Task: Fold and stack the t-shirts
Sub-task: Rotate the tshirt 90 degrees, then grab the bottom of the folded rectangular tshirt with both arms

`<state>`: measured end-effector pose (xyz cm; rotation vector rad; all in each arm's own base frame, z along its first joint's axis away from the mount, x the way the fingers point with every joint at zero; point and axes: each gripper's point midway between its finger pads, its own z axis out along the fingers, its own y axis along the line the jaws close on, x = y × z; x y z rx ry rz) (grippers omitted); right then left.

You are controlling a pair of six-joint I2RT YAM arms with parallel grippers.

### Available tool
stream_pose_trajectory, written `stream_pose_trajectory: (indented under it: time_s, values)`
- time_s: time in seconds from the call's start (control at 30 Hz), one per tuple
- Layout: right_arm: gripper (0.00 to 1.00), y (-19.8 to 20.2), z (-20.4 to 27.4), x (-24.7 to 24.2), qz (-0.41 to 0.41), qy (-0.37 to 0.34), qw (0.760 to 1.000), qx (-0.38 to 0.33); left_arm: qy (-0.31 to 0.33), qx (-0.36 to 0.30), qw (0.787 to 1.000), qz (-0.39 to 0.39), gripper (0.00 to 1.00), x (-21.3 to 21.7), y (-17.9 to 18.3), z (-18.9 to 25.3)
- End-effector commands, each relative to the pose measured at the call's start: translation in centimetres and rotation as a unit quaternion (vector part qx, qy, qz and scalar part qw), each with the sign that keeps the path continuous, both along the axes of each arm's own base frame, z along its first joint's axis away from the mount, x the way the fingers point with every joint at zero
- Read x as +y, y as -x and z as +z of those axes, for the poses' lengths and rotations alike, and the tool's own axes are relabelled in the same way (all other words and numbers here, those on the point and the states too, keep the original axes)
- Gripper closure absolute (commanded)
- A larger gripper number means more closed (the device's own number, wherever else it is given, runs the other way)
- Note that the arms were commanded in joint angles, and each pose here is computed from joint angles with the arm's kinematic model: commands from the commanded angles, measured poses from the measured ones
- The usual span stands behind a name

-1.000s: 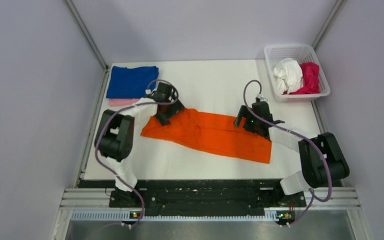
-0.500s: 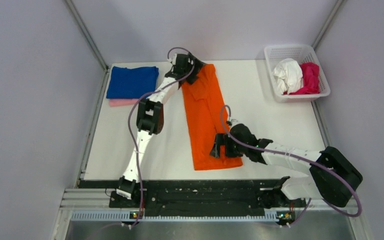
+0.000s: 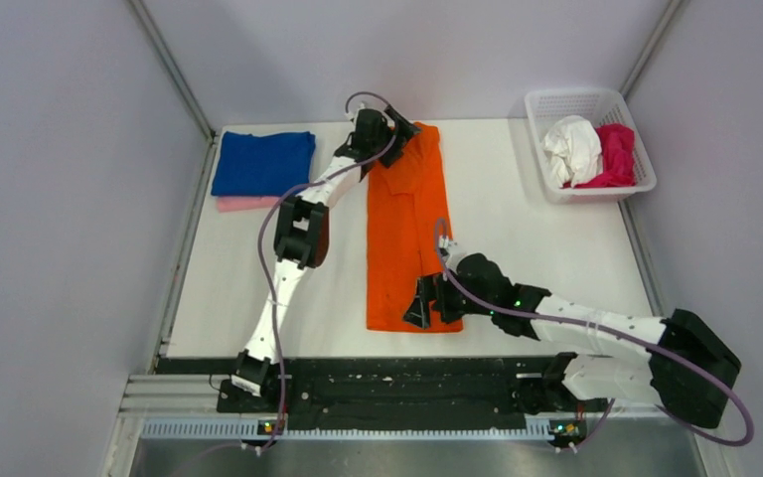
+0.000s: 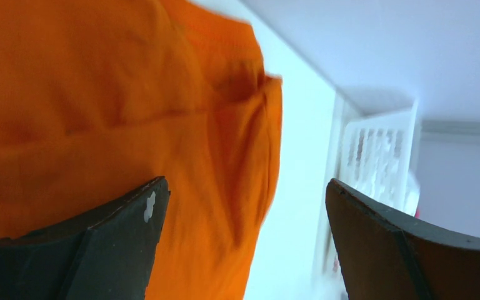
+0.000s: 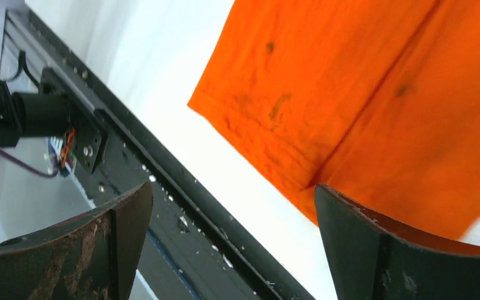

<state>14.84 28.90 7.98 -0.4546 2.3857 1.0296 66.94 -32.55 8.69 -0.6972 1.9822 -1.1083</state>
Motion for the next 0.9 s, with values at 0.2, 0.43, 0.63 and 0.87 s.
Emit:
stream_pose_trajectory:
  time_s: [0.2, 0.43, 0.63, 0.87]
  values:
    - [0.02, -4.5, 1.8, -8.2, -0.243, 0.051, 0.969, -0.008, -0.201, -0.09, 0.966, -0.138, 0.01, 2.7, 19.3, 19.7]
    - [0.23, -2.1, -1.9, -11.0, -0.268, 0.104, 0.955, 0.074, -0.226, 0.025, 0.96, -0.164, 0.01, 7.0, 36.1, 7.3]
    - [0.38, -1.4, -4.1, -11.7, -0.273, 0.121, 0.95, 0.091, -0.234, 0.106, 0.941, -0.218, 0.02, 8.6, 45.7, 1.1]
    - [0.5, -1.4, -5.5, -9.4, -0.233, 0.091, 0.962, 0.105, -0.219, 0.154, 0.935, -0.232, 0.18, 10.4, 49.9, -3.1]
